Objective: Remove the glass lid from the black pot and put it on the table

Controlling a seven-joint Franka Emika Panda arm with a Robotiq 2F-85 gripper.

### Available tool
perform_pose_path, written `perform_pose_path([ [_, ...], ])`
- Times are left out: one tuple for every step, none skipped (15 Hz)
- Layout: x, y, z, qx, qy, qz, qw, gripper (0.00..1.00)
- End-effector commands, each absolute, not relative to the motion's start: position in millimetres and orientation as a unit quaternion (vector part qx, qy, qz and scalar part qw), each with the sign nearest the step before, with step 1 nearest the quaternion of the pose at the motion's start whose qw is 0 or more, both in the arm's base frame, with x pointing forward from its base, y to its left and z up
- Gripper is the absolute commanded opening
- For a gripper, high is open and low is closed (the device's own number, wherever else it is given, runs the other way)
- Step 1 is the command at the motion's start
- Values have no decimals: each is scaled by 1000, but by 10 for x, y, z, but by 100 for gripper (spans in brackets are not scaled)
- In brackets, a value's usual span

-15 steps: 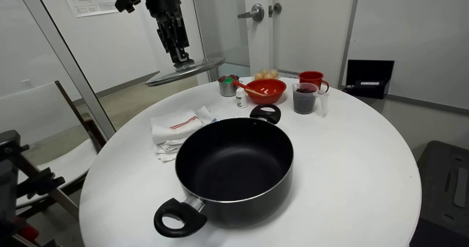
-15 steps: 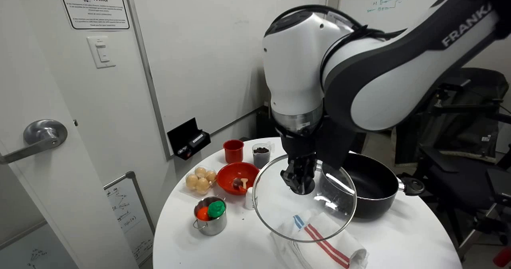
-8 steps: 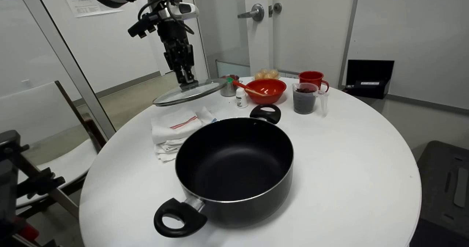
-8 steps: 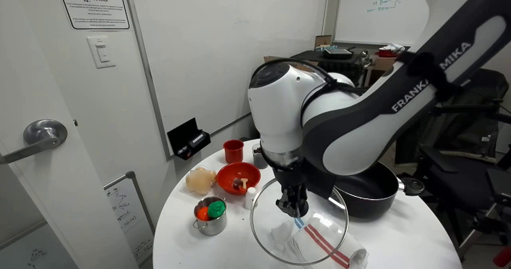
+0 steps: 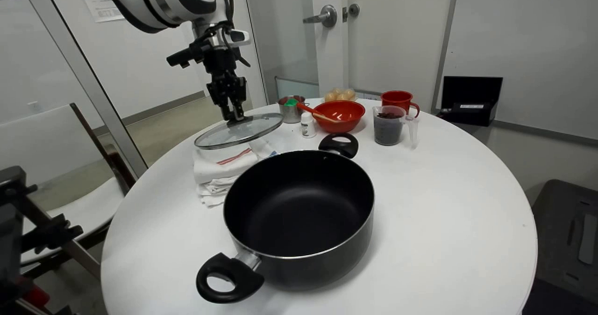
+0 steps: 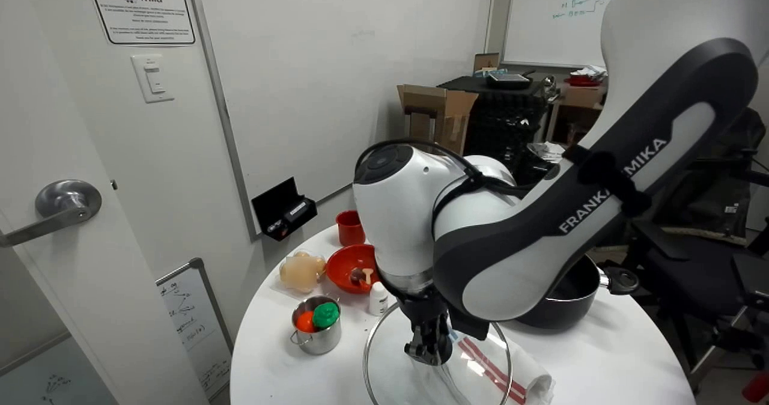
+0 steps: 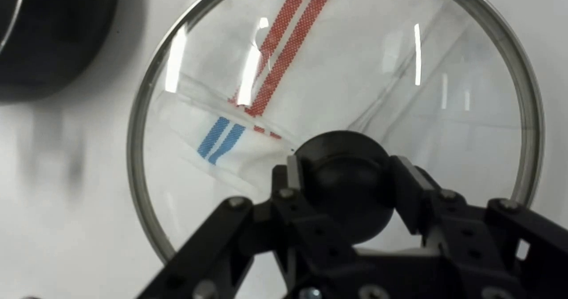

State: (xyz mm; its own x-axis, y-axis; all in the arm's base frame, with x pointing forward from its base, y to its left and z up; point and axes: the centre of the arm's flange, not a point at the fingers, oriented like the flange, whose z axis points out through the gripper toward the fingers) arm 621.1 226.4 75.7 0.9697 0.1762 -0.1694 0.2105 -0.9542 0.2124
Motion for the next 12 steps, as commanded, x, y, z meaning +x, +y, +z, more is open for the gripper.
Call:
perform_pose_path([
  [6369, 2345, 702, 983, 134, -97, 82, 26],
  [6372, 2348, 674, 982, 142, -105, 70, 26],
  [6387, 2347, 647, 980, 150, -112, 59, 26],
  [6402, 2340, 625, 979, 156, -118, 50, 26],
  [6412, 2328, 601, 978, 160, -126, 42, 26],
  [6425, 2315, 586, 977, 165, -132, 37, 26],
  [6441, 2296, 562, 975, 168, -140, 32, 26],
  [6453, 2273, 543, 974, 170, -147, 31, 26],
  [6461, 2253, 531, 973, 172, -154, 30, 26],
  [6470, 2237, 521, 971, 175, -159, 30, 26],
  [6473, 2222, 508, 970, 177, -164, 30, 26],
  [6479, 2212, 503, 969, 179, -167, 31, 26],
])
